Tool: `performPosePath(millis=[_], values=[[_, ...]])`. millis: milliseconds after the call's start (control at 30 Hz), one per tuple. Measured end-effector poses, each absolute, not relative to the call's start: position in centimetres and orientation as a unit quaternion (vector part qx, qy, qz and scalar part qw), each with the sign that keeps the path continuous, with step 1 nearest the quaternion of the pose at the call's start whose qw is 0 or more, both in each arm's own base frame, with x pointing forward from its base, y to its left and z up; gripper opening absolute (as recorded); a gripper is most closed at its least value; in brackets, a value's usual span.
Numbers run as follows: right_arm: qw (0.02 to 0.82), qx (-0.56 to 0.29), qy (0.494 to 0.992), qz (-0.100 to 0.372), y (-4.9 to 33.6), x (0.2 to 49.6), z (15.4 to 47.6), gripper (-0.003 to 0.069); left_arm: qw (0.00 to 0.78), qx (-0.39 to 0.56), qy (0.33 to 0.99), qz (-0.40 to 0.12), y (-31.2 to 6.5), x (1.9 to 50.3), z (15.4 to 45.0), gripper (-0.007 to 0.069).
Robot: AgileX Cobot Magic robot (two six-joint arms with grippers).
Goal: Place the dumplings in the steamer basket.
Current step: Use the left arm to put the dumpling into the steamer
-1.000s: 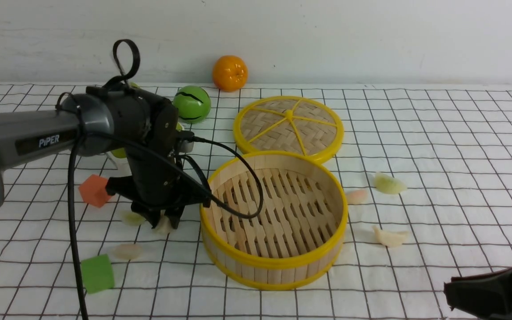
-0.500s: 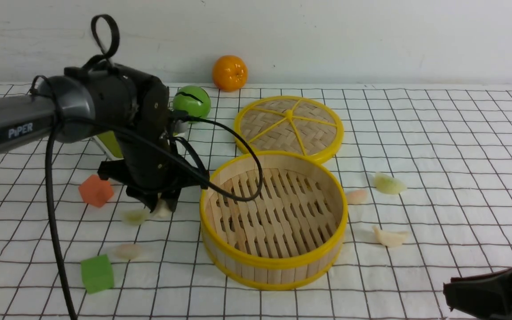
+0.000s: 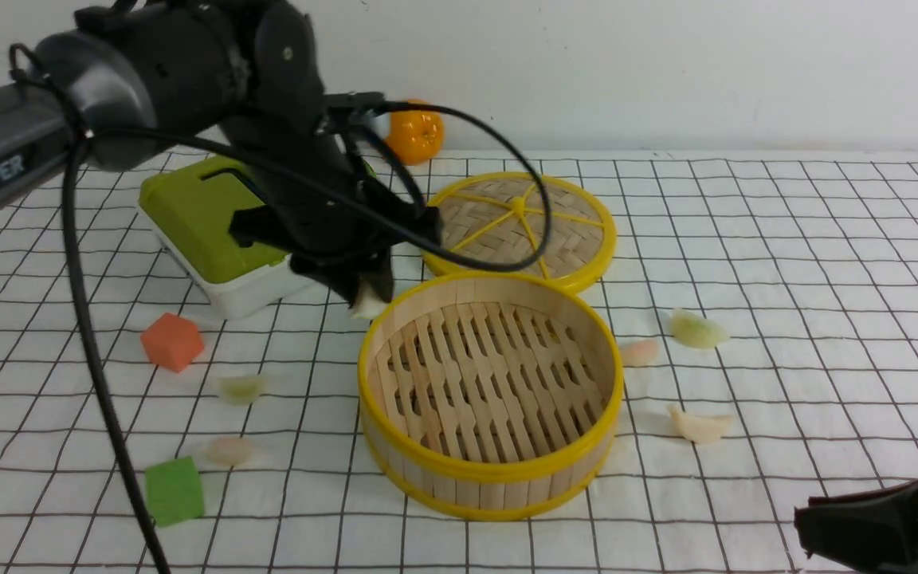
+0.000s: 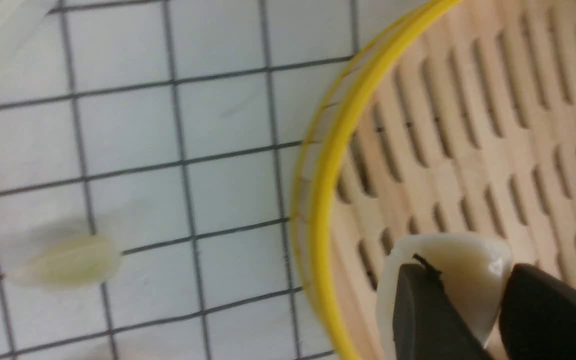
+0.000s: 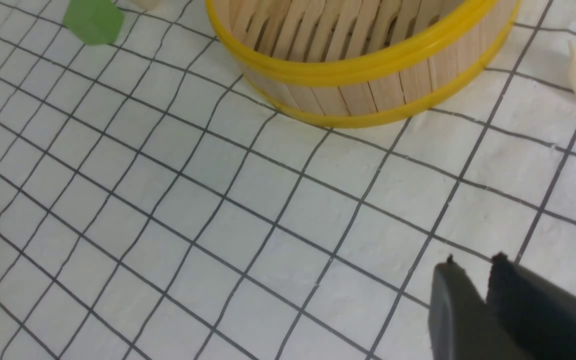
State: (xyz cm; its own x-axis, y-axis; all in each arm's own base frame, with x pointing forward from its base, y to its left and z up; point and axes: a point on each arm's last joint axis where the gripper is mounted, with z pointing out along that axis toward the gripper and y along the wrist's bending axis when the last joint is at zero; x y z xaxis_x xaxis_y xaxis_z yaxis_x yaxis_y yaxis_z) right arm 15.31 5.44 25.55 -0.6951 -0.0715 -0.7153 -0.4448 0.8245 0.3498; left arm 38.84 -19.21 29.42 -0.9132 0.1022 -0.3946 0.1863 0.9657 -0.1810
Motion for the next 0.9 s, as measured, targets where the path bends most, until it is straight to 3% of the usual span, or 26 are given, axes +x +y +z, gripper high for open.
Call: performPosePath(millis=[200,233,333,900], values=[[0.362,-0.146,0.884,0.258,5.4,15.3,25.6,0.0104,0.18,0.084,0.975,-0.095,-22.9,39.8,27.2,0.0163],[0.362,-0.146,0.884,0.258,5.4,15.3,25.6,0.0104,0.171,0.084,0.978,-0.089,-23.4,40.1,26.0,0.0095],[0.362,-0.146,0.884,0.258,5.4,15.3,25.6,0.0104,0.166,0.083,0.979,-0.086,-23.7,40.4,25.2,-0.0006],[0.362,-0.146,0.884,0.258,5.4,15.3,25.5,0.0111,0.186,0.074,0.977,-0.067,-23.3,40.8,25.5,-0.0013]])
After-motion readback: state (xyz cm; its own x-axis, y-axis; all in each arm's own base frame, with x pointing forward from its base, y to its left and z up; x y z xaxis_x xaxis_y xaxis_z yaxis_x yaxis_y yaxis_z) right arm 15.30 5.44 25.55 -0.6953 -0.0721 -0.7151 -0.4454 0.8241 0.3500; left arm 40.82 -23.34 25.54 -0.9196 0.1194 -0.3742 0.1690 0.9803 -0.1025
